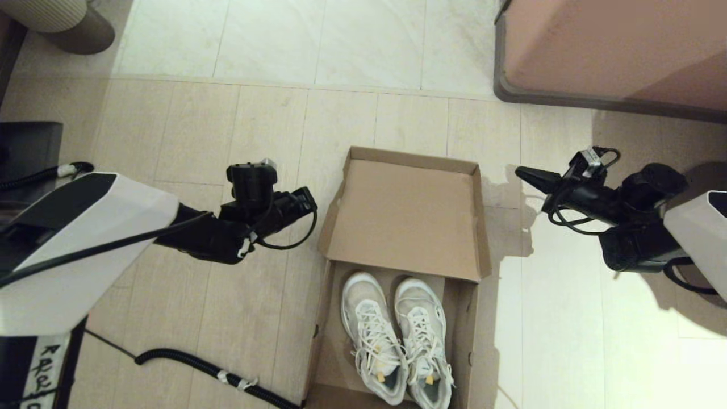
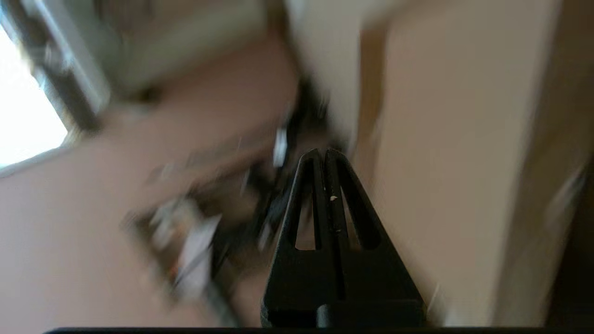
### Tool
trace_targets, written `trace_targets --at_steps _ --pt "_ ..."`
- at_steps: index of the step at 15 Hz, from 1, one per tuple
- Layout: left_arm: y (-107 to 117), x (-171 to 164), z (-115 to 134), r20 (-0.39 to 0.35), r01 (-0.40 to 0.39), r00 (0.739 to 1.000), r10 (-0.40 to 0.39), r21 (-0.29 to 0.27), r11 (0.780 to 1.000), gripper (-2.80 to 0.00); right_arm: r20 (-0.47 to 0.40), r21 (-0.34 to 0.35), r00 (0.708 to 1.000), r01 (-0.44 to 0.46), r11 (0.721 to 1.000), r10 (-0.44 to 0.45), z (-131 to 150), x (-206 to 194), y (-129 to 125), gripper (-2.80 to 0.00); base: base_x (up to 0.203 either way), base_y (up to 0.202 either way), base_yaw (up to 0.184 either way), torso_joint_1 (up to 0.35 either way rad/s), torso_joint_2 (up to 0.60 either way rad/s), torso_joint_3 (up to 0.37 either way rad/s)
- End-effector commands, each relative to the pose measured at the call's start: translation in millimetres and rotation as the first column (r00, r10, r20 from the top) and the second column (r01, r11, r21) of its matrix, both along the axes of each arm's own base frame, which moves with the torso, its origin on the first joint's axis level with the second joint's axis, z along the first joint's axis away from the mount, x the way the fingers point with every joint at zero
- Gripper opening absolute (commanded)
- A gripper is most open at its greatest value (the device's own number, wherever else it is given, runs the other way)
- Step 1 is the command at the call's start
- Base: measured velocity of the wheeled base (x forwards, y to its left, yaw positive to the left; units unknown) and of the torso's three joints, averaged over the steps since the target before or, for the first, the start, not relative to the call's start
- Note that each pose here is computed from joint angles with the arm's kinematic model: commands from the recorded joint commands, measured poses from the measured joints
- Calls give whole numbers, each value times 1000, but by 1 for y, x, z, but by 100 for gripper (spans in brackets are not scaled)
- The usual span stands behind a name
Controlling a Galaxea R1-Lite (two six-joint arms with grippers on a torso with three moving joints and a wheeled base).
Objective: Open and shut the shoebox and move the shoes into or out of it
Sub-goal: Close the shoe box
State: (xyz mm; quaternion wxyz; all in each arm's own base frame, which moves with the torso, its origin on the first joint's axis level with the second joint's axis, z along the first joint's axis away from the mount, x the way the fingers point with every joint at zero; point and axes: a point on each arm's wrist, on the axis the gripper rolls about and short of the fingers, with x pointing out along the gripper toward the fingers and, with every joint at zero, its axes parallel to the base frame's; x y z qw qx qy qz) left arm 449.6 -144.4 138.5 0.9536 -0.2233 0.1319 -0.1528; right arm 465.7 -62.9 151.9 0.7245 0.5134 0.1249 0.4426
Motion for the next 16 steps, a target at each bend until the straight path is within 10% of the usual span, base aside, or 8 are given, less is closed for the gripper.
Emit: trace_targets --at_steps 1,4,7,16 --pt "-6 1 -7 -9 10 1000 -10 2 1000 -280 45 -5 966 255 967 -254 -18 15 2 -280 0 0 0 0 0 0" --pt "-15 1 -2 9 22 1000 -22 1 1000 -280 56 -291 863 495 819 -502 -37 22 22 -280 0 0 0 0 0 0" --pt "-19 13 -11 18 -6 1000 6 3 1000 -280 -61 -493 837 448 746 -544 -55 20 48 -280 0 0 0 0 0 0" --pt "-20 26 -26 13 -14 1000 14 4 1000 -280 -264 -339 875 310 888 -406 -85 50 87 -280 0 0 0 0 0 0"
